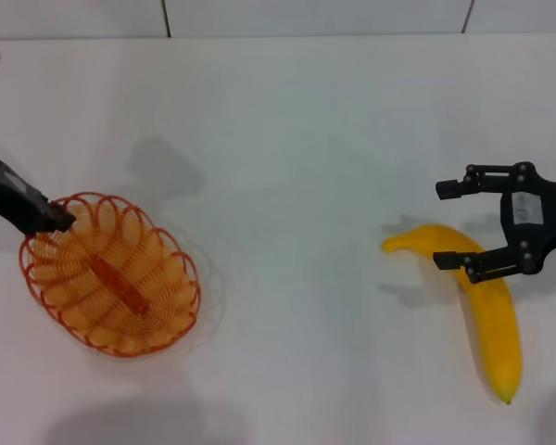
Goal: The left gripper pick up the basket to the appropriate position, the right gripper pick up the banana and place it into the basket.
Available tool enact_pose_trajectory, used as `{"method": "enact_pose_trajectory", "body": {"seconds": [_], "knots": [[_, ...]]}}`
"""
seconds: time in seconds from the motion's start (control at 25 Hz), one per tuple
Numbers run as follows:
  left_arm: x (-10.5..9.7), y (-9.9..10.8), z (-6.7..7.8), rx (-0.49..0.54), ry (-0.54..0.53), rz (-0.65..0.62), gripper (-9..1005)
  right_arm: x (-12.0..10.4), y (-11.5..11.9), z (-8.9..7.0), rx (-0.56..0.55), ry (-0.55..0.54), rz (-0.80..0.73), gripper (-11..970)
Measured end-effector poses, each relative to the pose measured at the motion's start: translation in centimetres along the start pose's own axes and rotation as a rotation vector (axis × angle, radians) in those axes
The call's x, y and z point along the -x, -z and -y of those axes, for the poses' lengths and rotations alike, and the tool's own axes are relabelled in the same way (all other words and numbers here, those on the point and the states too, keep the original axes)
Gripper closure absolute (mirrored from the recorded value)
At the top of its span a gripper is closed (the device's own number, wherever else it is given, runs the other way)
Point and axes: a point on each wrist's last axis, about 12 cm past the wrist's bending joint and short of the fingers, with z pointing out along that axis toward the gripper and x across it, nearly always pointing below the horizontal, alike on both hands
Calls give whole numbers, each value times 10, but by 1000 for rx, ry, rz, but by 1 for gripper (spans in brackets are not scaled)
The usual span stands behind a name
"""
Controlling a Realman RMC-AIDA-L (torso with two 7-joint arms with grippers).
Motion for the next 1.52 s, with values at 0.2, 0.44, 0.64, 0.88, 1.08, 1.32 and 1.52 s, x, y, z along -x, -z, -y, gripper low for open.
{"method": "enact_pose_trajectory", "body": {"seconds": [0.2, 0.44, 0.64, 0.88, 1.08, 1.32, 1.52], "knots": [[-5, 8, 0, -9, 24, 27, 888, 0, 1, 0, 0, -1, 0, 80], [-6, 11, 2, -35, 28, 38, 908, -1, 1, -1, 0, -4, 0, 80], [-11, 14, 8, -110, 63, 119, 909, -2, 2, -1, 0, -5, -1, 80], [-20, 20, 2, -127, 185, 241, 909, -1, 2, -1, -2, -4, -2, 80], [-20, 7, -2, -131, 278, 301, 910, 1, 0, 1, -9, 1, 10, 80], [-9, -16, 0, -180, 357, 351, 909, 2, 1, 1, -19, 2, 20, 81], [0, -28, 7, -243, 391, 348, 909, 3, -1, 2, -15, 6, 25, 81]]}}
